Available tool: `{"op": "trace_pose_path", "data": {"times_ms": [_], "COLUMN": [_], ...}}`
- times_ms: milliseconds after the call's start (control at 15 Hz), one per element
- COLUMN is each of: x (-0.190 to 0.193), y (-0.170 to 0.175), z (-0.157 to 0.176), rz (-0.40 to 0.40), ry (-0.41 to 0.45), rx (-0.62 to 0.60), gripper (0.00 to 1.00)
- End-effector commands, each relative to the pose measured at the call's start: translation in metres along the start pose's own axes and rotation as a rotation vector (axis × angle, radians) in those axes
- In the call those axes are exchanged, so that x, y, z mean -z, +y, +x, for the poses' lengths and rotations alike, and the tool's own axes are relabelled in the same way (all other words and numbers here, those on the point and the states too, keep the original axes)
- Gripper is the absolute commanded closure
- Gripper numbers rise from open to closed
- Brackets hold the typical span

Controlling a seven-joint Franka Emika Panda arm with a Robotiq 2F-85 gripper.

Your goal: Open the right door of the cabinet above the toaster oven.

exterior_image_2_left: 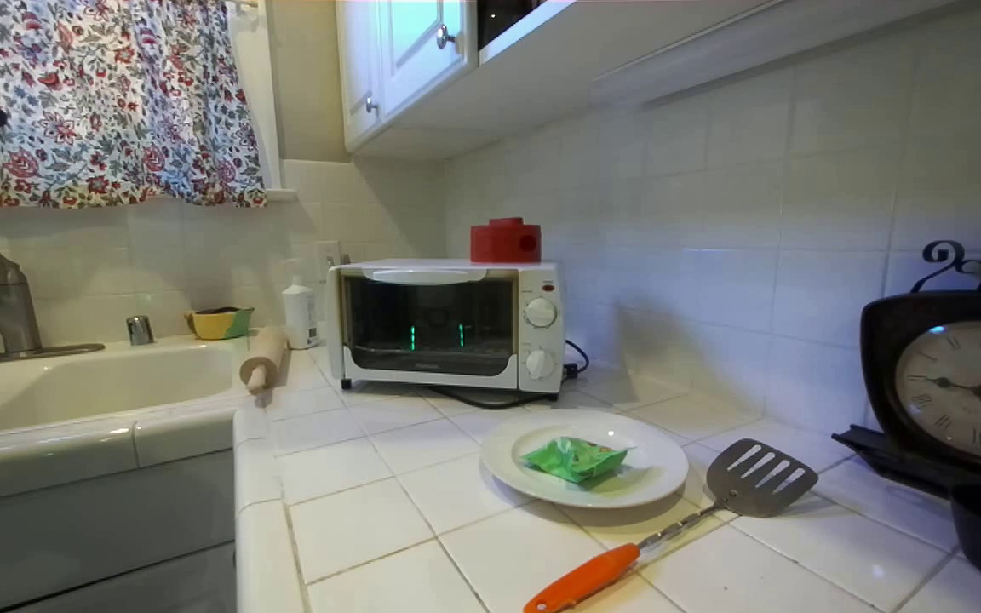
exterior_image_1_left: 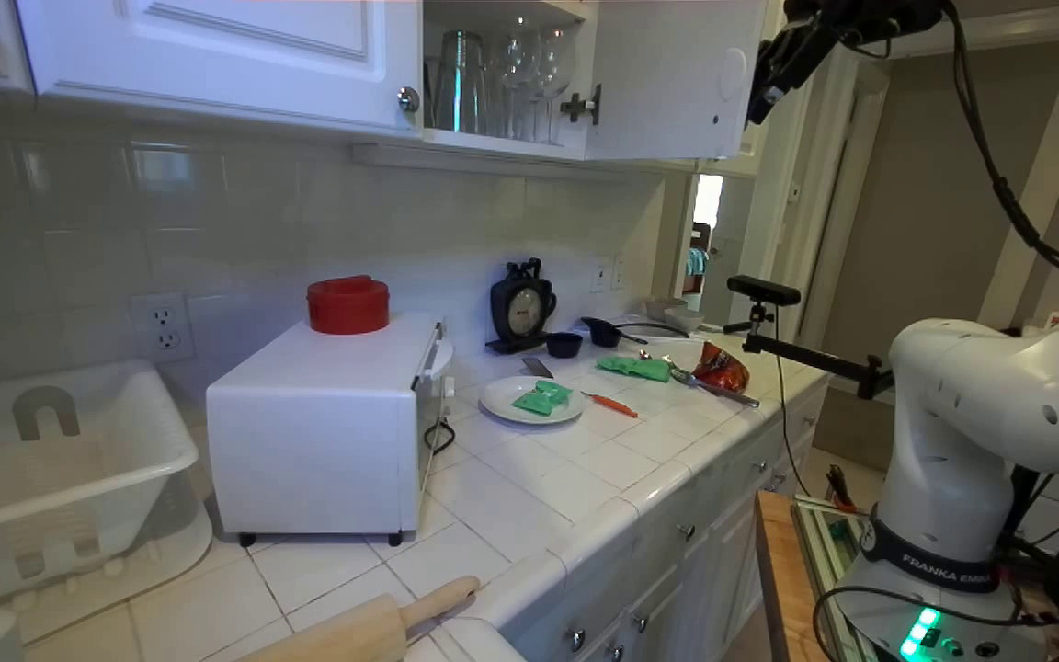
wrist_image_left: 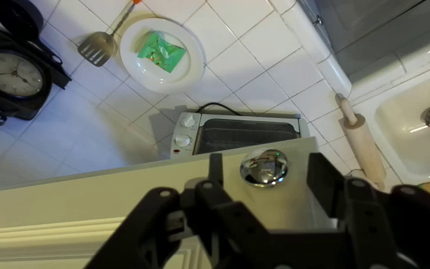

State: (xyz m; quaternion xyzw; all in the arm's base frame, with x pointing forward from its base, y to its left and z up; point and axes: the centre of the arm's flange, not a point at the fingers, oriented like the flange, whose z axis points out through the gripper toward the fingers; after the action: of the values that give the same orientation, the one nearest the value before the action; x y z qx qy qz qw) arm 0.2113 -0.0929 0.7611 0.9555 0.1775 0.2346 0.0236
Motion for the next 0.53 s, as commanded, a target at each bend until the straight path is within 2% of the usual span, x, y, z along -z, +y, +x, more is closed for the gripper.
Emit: {"op": "trace_pose_path", "data": {"times_ms": [0, 67, 133, 333, 467], "x": [0.026, 0.030, 0.034, 0.046, 0.059], "y": [0.015, 0.016, 0.016, 0.012, 0.001], "z": [-0.012, -0.016, -0.021, -0.038, -0.048], "rz": [0.003, 0.008, 0.015, 0.019, -0.008], "ry": [-0.047, -0.058, -0.077, -0.176, -0.257], "rx": [0.060, 0.069, 0.078, 0.093, 0.097], "gripper": [0.08, 0.02, 0.00, 0.00, 0.00]}}
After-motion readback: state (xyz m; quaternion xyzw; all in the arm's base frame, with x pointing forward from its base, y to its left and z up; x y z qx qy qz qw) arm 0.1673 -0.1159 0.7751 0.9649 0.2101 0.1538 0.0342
